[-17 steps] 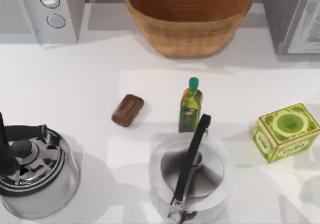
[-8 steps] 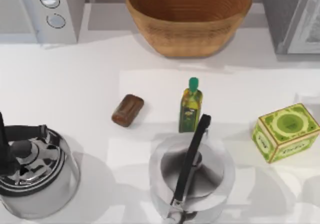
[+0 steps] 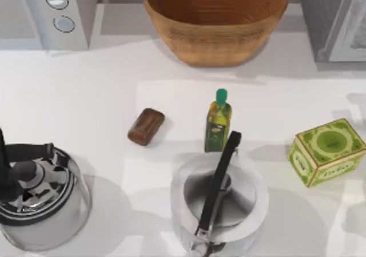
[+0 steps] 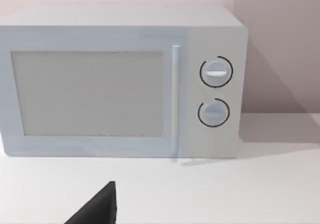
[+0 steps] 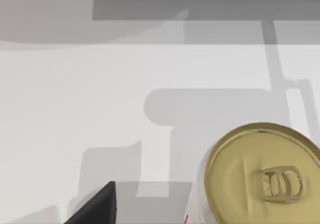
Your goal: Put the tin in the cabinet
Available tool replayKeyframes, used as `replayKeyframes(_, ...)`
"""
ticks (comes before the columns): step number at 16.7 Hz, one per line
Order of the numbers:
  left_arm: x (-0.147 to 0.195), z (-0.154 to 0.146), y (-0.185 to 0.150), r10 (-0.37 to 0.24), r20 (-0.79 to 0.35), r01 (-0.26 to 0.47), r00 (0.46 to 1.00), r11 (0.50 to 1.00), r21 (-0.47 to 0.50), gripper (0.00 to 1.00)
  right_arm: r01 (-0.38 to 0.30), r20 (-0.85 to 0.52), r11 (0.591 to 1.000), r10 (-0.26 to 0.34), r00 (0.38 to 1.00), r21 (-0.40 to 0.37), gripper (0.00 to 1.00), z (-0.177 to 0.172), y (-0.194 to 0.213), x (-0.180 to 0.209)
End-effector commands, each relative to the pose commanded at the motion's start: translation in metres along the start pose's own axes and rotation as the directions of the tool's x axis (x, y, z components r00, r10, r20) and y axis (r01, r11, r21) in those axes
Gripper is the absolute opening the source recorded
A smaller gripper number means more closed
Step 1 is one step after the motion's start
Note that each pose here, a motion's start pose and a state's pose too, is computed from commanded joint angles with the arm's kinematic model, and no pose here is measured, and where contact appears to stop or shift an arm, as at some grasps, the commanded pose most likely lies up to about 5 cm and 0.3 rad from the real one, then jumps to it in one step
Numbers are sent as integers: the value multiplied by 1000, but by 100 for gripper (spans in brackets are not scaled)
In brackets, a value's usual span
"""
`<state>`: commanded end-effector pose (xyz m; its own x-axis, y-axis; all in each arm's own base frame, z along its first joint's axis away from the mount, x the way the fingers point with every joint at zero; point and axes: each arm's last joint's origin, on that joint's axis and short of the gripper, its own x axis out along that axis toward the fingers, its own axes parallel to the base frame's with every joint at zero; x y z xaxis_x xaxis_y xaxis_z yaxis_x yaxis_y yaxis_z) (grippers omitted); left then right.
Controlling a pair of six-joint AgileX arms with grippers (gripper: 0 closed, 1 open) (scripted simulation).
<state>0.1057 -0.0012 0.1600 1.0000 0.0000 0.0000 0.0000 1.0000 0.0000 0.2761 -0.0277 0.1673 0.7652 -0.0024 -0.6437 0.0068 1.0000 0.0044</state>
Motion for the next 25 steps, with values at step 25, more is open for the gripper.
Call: replayKeyframes(25,0,0,0,0,0,0,1000,1000,0,100,3,-95,1000,-3,995,-2,100,-27,-3,77)
